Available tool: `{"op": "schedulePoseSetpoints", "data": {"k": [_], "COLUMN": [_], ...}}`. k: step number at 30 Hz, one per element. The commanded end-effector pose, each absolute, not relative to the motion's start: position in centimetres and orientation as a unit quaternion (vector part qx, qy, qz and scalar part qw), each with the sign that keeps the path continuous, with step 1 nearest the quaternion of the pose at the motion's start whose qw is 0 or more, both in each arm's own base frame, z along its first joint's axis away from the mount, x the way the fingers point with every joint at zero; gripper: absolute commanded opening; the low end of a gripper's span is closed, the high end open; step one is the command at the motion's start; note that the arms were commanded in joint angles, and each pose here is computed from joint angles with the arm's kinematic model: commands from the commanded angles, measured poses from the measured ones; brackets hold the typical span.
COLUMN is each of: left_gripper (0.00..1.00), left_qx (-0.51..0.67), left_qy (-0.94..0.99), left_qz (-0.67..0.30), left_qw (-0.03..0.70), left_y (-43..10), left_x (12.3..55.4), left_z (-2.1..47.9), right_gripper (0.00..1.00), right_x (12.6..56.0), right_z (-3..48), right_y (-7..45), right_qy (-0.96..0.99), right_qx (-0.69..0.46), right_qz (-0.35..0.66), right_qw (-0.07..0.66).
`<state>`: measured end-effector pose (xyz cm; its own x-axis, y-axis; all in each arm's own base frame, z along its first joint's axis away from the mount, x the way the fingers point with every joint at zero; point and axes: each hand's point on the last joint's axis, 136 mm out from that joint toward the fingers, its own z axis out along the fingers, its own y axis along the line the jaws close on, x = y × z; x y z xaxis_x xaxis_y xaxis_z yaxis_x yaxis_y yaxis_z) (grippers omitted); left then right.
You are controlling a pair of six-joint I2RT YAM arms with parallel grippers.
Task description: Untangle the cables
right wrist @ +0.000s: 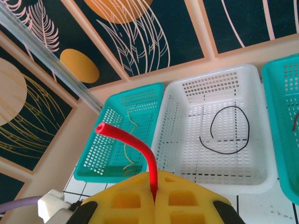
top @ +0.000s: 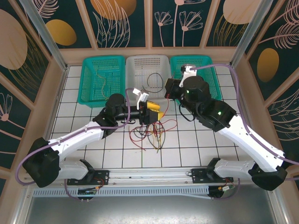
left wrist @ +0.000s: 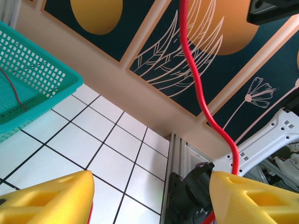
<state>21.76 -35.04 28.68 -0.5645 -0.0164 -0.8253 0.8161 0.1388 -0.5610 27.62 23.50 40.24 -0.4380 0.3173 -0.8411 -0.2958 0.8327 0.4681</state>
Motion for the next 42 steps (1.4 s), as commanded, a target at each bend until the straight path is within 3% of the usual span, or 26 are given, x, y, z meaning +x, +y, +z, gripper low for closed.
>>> {"op": "schedulePoseSetpoints", "data": {"k": [1,7,12,15,23,25,34,39,40,42], "left_gripper": [0.68,0.78,0.77,0.64,0.07,0.00,0.00,0.00,0.00,0.00], "left_qx": [0.331,0.340,0.349,0.354,0.338,0.335,0.320,0.312,0.308,0.292], "left_qy": [0.625,0.609,0.608,0.613,0.639,0.646,0.650,0.646,0.643,0.641], "left_qz": [-0.600,-0.616,-0.615,-0.609,-0.583,-0.577,-0.570,-0.570,-0.572,-0.573], "left_qw": [0.374,0.365,0.362,0.357,0.372,0.371,0.387,0.401,0.405,0.420], "left_y": [-35.4,-35.7,-36.4,-37.0,-37.6,-37.7,-37.5,-37.4,-37.4,-37.3], "left_x": [20.9,20.4,20.7,21.2,23.2,23.5,24.1,24.6,24.7,25.3], "left_z": [31.3,31.7,31.8,31.5,29.9,29.3,27.5,28.1,28.6,29.9], "right_gripper": [0.00,0.00,0.00,0.00,0.00,0.00,0.00,0.00,0.05,0.29], "right_x": [27.7,27.8,27.7,27.6,26.5,26.0,25.3,26.2,26.5,27.1], "right_z": [41.0,41.5,42.0,42.5,45.0,45.9,50.1,49.5,48.9,47.1], "right_y": [22.5,21.7,21.8,21.8,20.7,20.4,16.1,16.6,16.9,17.3], "right_qy": [0.787,0.778,0.771,0.766,0.737,0.724,0.667,0.687,0.696,0.719], "right_qx": [0.029,0.041,0.041,0.042,0.042,0.044,0.097,0.094,0.091,0.090], "right_qz": [0.311,0.323,0.334,0.343,0.370,0.383,0.404,0.386,0.380,0.360], "right_qw": [0.533,0.538,0.540,0.543,0.564,0.572,0.618,0.609,0.602,0.587]}}
